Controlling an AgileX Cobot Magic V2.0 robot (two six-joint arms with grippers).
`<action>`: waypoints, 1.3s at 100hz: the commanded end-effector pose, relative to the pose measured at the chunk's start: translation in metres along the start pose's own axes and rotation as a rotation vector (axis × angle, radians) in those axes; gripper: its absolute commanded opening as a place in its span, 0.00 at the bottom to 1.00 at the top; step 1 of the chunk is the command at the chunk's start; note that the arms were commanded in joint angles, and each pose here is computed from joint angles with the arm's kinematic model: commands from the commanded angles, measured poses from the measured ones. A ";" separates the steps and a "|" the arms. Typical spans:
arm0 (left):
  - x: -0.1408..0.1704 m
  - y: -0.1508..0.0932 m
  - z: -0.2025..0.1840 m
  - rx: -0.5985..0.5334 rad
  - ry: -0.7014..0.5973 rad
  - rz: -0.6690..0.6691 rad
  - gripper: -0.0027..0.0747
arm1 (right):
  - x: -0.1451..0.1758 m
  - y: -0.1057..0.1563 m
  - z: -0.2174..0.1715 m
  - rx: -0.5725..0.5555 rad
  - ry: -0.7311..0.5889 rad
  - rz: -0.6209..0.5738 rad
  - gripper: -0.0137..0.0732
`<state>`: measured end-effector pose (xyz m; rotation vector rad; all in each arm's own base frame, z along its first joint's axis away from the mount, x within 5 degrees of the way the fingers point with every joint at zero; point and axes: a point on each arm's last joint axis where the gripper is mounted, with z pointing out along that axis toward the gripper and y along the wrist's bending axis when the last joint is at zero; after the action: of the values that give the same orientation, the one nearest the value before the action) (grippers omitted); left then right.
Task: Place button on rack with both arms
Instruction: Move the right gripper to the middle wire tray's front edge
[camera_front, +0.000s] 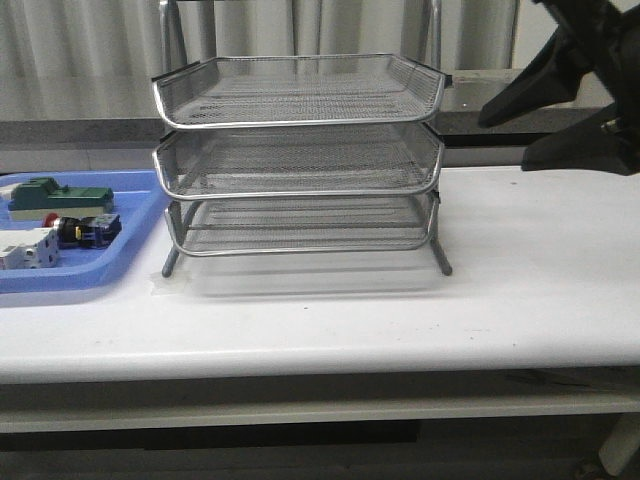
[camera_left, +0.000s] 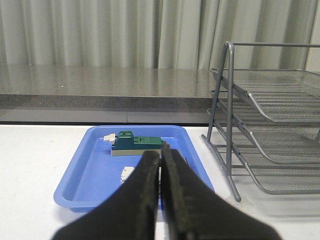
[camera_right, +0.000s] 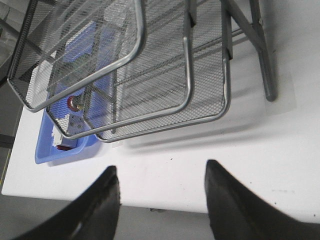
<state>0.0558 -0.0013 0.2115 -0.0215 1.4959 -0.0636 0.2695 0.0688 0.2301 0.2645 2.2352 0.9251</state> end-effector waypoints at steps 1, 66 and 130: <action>0.007 -0.001 -0.002 0.019 -0.062 -0.009 0.04 | -0.016 0.010 0.008 -0.084 -0.013 0.002 0.62; 0.007 -0.001 -0.002 0.019 -0.062 -0.009 0.04 | -0.049 -0.003 0.077 -0.127 0.059 0.027 0.62; 0.007 -0.001 -0.002 0.019 -0.062 -0.009 0.04 | -0.049 0.006 0.106 -0.157 0.084 0.030 0.40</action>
<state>0.0558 -0.0013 0.2115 -0.0216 1.4963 -0.0635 0.3739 0.1072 0.1773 0.2241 2.3218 1.0781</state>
